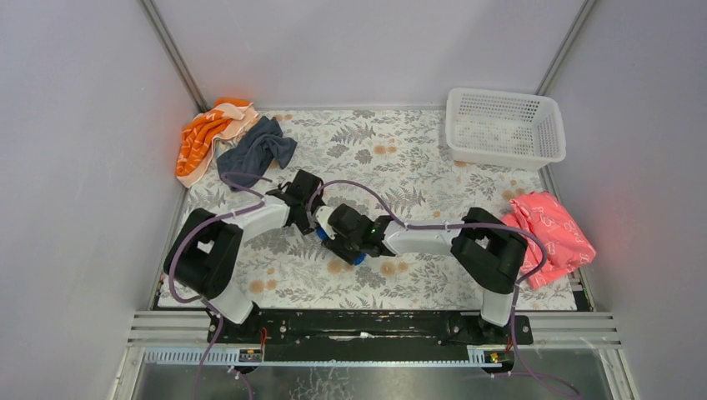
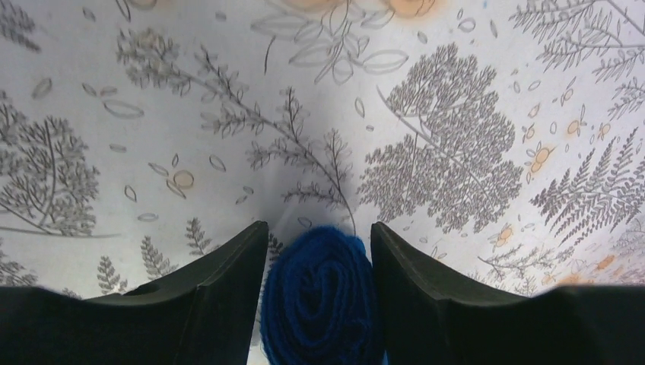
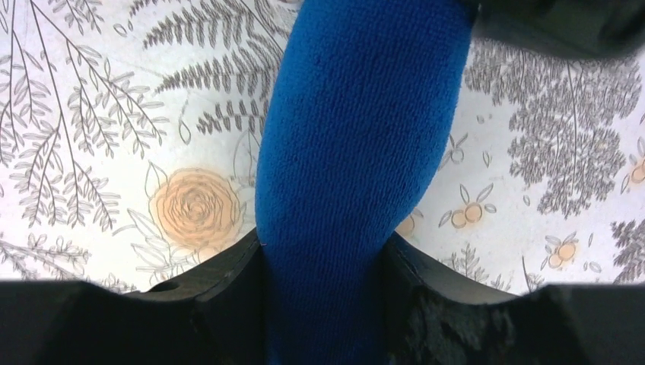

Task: Roll the towels
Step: Pick up the towel at the center of the board.

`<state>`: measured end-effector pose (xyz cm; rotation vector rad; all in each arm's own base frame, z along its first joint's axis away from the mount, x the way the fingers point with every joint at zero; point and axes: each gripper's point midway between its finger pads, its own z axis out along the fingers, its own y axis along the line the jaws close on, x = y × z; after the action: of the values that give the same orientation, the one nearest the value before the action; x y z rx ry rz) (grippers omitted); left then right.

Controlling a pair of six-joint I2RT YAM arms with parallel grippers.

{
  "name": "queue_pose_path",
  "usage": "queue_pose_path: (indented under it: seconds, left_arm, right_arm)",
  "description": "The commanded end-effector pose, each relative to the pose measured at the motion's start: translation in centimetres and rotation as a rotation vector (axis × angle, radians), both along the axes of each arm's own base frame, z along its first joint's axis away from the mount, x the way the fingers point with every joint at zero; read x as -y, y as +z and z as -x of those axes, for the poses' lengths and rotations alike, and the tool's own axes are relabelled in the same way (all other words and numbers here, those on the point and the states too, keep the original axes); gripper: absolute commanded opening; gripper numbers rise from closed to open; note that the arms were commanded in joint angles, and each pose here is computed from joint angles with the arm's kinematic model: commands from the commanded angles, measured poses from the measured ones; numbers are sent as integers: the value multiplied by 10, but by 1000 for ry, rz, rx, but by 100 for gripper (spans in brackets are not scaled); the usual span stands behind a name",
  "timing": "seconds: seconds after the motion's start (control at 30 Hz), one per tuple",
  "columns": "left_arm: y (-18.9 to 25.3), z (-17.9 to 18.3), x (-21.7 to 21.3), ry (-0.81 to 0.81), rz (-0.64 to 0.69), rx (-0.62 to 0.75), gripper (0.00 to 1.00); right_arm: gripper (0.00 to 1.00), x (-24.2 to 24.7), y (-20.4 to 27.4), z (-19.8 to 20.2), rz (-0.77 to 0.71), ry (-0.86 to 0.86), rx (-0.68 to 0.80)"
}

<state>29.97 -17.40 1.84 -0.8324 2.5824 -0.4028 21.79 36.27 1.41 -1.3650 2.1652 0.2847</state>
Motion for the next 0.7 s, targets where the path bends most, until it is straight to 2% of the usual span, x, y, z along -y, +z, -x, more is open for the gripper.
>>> queue_pose_path:
  seconds: [0.0, 0.23, 0.37, 0.47, 0.67]
  left_arm:
    - [-9, -3, -26, -12, -103, -58, 56]
    - [31, -40, -39, 17, -65, 17, 67]
    - [74, -52, -63, 45, -77, 86, 73]
    - [117, -57, -87, 49, -150, 155, 79]
    - [187, -47, -141, 75, -314, 291, 95]
  right_arm:
    - [0, 73, -32, 41, 185, -87, -252]
    - [0, 81, 9, 9, 57, -189, -214]
    - [0, 90, 39, -22, 0, -276, -164]
    - [0, 98, 78, -55, -58, -344, -99]
    - [0, 149, 141, -129, -61, -517, 65]
